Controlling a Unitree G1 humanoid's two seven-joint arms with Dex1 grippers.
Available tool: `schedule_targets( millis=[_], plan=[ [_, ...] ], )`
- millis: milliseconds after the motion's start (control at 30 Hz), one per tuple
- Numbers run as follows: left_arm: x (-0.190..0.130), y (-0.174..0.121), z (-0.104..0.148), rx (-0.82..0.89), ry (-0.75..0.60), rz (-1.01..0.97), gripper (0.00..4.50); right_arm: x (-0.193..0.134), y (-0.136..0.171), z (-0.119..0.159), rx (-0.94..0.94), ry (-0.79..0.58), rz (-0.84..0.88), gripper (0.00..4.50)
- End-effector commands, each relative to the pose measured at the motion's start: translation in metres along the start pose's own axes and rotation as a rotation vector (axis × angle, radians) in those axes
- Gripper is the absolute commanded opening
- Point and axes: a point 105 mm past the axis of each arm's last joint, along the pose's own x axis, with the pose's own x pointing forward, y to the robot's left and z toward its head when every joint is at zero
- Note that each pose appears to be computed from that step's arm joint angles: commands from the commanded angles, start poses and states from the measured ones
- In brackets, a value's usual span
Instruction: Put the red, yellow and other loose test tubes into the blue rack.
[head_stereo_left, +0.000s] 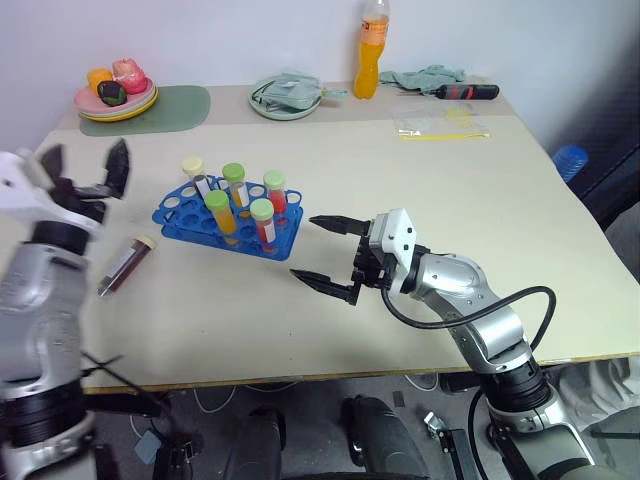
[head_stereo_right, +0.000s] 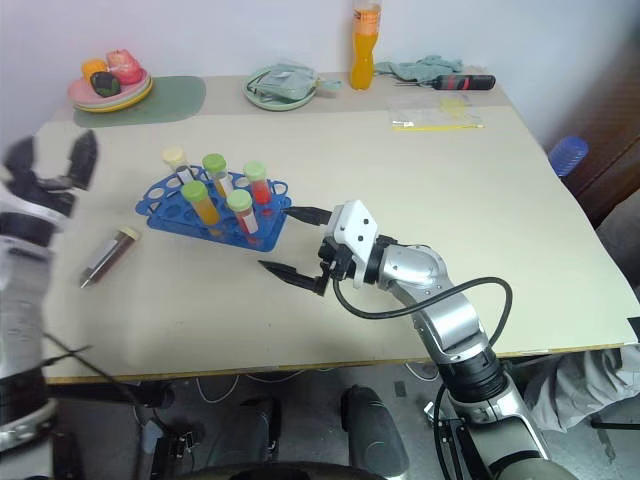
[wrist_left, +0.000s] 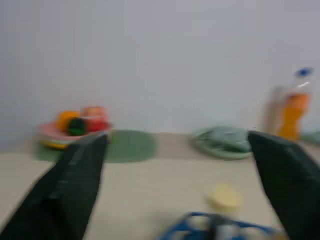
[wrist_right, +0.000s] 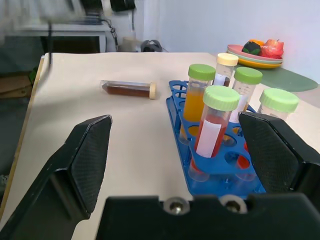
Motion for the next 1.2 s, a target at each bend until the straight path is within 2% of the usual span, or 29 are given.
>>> schedule_targets(
  millis=[33,133,167,267,500,733,800,867,1000,1033,1133,1200],
  plan=[
    [-0.009,0.023,-0.031,0.141,0.377,0.022,4.47,0.003,0.0,0.014,-0.032,-0.05,0.019,4.5],
    [-0.033,0.033,-0.068,0.185,0.784,-0.075,4.47,0.006,0.0,0.014,-0.031,-0.055,0.027,4.5],
    [-0.036,0.034,-0.072,0.162,0.853,-0.106,4.47,0.007,0.0,0.014,-0.032,-0.057,0.03,4.5],
    [-0.041,0.057,-0.085,0.255,1.06,-0.062,4.47,0.009,-0.001,0.014,-0.034,-0.059,0.036,4.5],
    [-0.023,0.048,-0.11,0.288,1.211,-0.251,4.47,0.009,-0.001,0.013,-0.046,-0.058,0.015,4.5],
    [-0.01,0.042,-0.128,0.311,1.311,-0.329,4.47,0.007,0.0,0.012,-0.04,-0.057,-0.017,4.5],
    [-0.009,0.042,-0.131,0.332,1.343,-0.347,3.96,0.008,0.001,0.012,-0.038,-0.059,-0.023,4.5],
    [-0.008,0.042,-0.132,0.35,1.366,-0.369,3.12,0.008,0.001,0.012,-0.037,-0.06,-0.026,4.5],
    [-0.005,0.047,-0.128,0.376,1.368,-0.37,1.01,0.008,0.002,0.013,-0.038,-0.06,-0.028,4.5],
    [-0.003,0.05,-0.124,0.383,1.351,-0.36,0.75,0.008,0.002,0.013,-0.039,-0.06,-0.028,4.5],
    [0.009,0.062,-0.107,0.367,1.242,-0.292,0.73,0.007,0.002,0.013,-0.043,-0.06,-0.029,4.5],
    [0.033,0.071,-0.081,0.357,0.978,-0.207,0.73,0.005,0.002,0.013,-0.043,-0.058,-0.033,4.5]
  ],
)
